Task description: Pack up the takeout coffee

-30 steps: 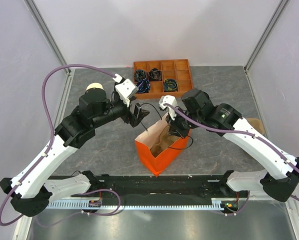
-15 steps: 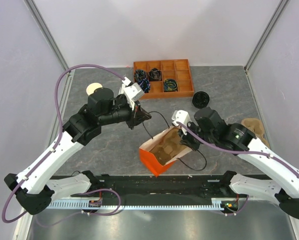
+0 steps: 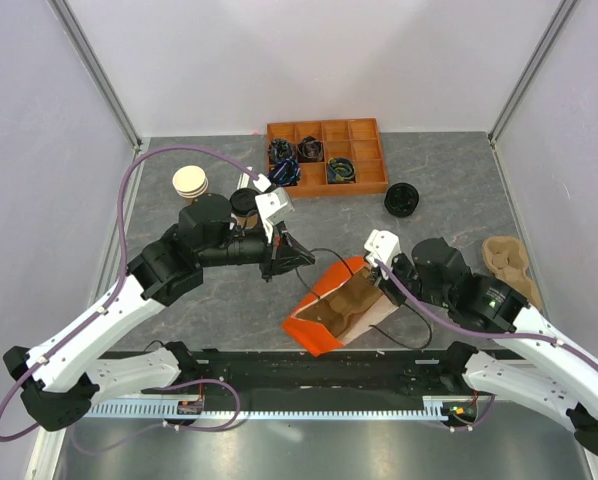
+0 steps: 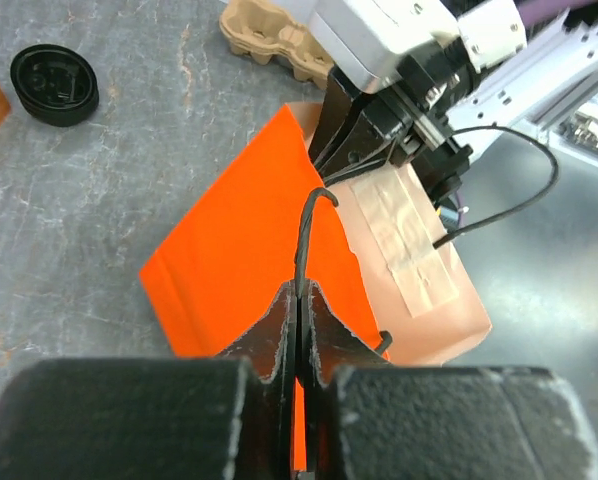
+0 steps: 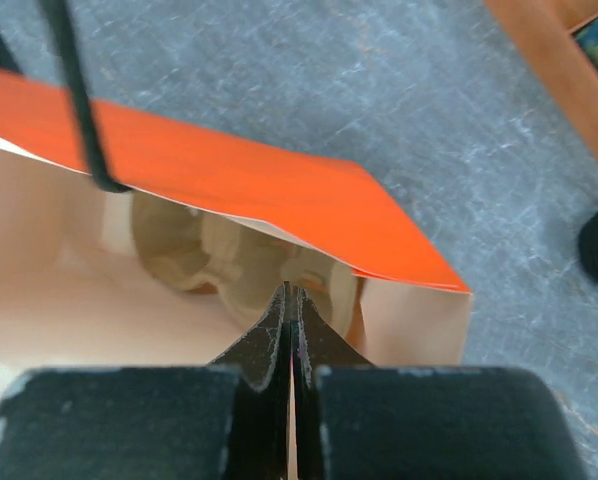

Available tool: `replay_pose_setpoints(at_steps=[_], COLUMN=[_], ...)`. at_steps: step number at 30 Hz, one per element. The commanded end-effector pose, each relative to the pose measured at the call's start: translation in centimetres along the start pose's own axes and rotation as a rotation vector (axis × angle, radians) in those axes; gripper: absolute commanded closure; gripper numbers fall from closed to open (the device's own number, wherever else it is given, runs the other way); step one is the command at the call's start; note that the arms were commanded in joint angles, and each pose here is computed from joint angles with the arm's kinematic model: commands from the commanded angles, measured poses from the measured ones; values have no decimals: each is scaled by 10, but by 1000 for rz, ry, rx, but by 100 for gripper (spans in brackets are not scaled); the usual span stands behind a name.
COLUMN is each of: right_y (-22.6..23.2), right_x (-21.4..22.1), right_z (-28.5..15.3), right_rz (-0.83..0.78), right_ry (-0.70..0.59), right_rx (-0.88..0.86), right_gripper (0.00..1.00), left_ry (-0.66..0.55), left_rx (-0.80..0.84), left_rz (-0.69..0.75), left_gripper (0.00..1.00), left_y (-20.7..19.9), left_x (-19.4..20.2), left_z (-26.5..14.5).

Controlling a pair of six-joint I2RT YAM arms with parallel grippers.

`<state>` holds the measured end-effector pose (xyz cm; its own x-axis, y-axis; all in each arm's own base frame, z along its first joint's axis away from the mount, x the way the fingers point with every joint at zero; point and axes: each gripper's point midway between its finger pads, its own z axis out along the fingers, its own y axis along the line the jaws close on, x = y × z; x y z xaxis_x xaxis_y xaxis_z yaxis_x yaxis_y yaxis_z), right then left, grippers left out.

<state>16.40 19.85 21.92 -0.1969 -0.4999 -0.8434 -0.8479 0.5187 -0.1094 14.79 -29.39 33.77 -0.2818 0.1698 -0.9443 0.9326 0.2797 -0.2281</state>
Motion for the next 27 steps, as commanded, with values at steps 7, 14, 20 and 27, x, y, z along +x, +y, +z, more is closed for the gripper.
replay_pose_setpoints(at_steps=[7, 14, 20, 27], right_y=[-17, -19, -18, -28], right_x=[-12, 7, 13, 6], right_z=[22, 34, 32, 40], right_rz=[-115, -184, -191, -32], right_ry=[-63, 20, 6, 49], right_rx=[76, 86, 92, 168], right_gripper=[100, 100, 100, 100], left_ry=[-28, -39, -61, -39], left_rx=[-31, -85, -141, -201], left_rz=[-104, -129, -117, -203], left_gripper=[98, 98, 98, 98], left_y=[8, 24, 35, 47], left_x=[1, 0, 0, 19], left_z=[2, -2, -13, -18])
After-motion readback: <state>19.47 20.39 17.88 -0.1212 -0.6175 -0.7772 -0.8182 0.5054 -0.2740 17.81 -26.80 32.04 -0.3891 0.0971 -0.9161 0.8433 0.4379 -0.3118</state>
